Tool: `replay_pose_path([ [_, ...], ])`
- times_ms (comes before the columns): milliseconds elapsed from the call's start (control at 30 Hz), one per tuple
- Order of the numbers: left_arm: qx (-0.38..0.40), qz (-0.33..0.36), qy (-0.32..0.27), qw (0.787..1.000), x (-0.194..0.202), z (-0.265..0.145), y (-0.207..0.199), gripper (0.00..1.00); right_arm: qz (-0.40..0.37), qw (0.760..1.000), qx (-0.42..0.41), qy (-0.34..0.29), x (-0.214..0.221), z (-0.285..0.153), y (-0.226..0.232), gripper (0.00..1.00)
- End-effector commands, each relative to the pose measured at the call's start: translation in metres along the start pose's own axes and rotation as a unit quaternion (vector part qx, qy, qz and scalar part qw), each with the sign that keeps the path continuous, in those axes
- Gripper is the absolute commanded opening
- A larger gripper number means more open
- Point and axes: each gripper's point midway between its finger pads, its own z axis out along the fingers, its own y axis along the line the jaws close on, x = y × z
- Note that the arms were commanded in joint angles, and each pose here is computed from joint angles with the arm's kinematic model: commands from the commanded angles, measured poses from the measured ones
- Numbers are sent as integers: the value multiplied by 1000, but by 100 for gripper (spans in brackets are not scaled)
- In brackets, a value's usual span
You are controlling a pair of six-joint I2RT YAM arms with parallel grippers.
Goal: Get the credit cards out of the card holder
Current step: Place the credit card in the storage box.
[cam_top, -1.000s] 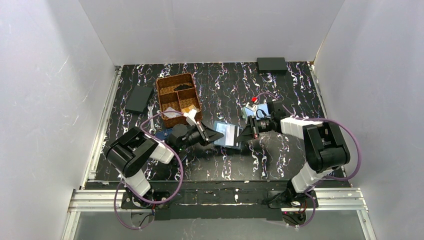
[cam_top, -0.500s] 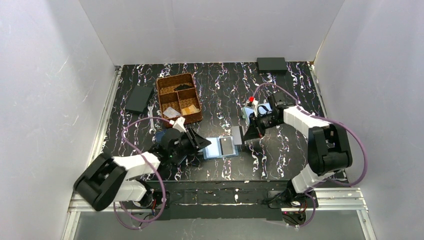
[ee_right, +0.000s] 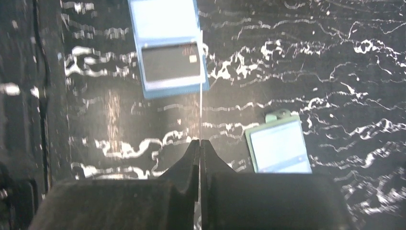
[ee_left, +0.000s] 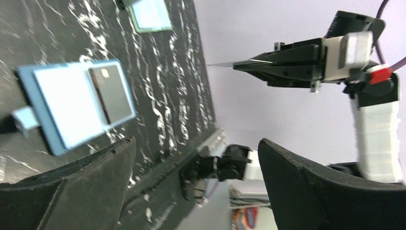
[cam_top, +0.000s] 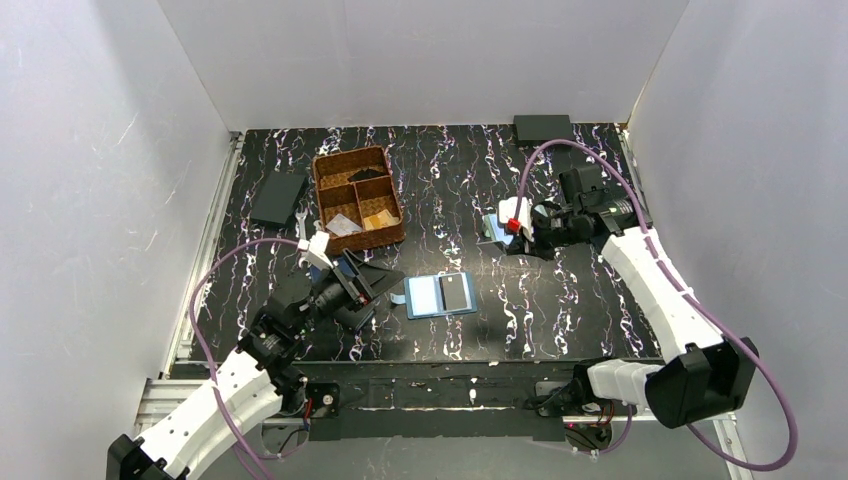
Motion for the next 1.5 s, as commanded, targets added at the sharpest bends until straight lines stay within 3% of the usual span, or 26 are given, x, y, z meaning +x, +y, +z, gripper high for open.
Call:
replay_pose_path([
  [0, 30, -91, 56, 994, 16, -9, -24, 98, -83, 993, 4, 84, 14, -27, 3, 1],
  [100, 41, -112, 74, 990, 16, -8, -38, 98, -114, 986, 44, 113, 12, -44, -6, 1],
  [233, 39, -124, 80, 988, 13, 0, -49, 98, -155, 982, 90, 67, -11, -49, -12, 1],
  [333, 35, -127, 81, 988, 14, 9, -56, 98, -188, 979, 60, 45, -16, -39, 1, 1],
  [500, 16, -166, 87, 982, 22, 38, -70, 98, -219, 969, 46, 103, 4, -31, 9, 1],
  [733, -26, -254, 105, 961, 36, 89, -86, 95, -236, 964, 45, 114, 18, -29, 20, 1],
  [1033, -62, -292, 110, 948, 63, 134, -95, 78, -218, 972, 38, 77, 7, -20, 21, 1],
  [1467, -72, -309, 113, 942, 78, 156, -97, 58, -216, 972, 35, 83, 15, -14, 25, 1],
])
